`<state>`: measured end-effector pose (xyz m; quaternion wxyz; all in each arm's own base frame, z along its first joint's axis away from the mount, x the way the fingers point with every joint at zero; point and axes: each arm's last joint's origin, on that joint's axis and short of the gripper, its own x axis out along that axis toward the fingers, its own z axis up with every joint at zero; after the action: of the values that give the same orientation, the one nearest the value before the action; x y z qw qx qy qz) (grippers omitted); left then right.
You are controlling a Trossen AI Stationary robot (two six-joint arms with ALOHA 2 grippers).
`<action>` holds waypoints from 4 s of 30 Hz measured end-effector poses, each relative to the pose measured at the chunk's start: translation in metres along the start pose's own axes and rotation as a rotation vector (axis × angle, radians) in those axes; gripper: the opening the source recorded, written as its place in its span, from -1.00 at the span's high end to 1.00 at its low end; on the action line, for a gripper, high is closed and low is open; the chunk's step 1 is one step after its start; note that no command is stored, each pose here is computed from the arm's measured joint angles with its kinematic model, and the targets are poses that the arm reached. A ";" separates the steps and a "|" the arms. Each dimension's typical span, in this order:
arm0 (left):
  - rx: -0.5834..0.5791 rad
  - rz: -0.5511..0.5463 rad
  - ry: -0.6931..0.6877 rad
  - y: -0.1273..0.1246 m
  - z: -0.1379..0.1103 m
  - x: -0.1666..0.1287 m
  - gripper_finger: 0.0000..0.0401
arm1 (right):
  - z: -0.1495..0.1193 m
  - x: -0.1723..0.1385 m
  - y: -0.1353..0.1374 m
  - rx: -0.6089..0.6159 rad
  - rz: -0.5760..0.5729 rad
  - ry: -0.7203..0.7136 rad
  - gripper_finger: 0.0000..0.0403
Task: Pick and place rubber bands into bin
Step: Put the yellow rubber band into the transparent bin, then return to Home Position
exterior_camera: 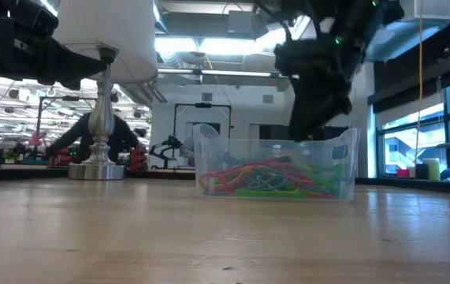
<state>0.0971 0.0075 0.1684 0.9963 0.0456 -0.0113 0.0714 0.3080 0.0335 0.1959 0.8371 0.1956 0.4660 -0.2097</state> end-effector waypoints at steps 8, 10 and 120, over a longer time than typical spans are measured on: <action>0.000 0.000 0.000 0.000 0.000 0.000 0.97 | 0.029 -0.034 0.013 -0.275 0.014 0.007 0.19; 0.000 0.000 0.000 0.000 0.000 0.000 0.96 | 0.032 -0.039 0.014 -0.353 0.004 0.024 0.21; 0.000 0.003 0.000 0.000 0.000 0.000 0.98 | -0.145 -0.070 -0.140 -0.313 0.534 -0.954 0.97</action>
<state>0.0970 0.0076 0.1684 0.9962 0.0456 -0.0112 0.0728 0.0986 0.0047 0.1667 0.9978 0.0639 -0.0041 0.0157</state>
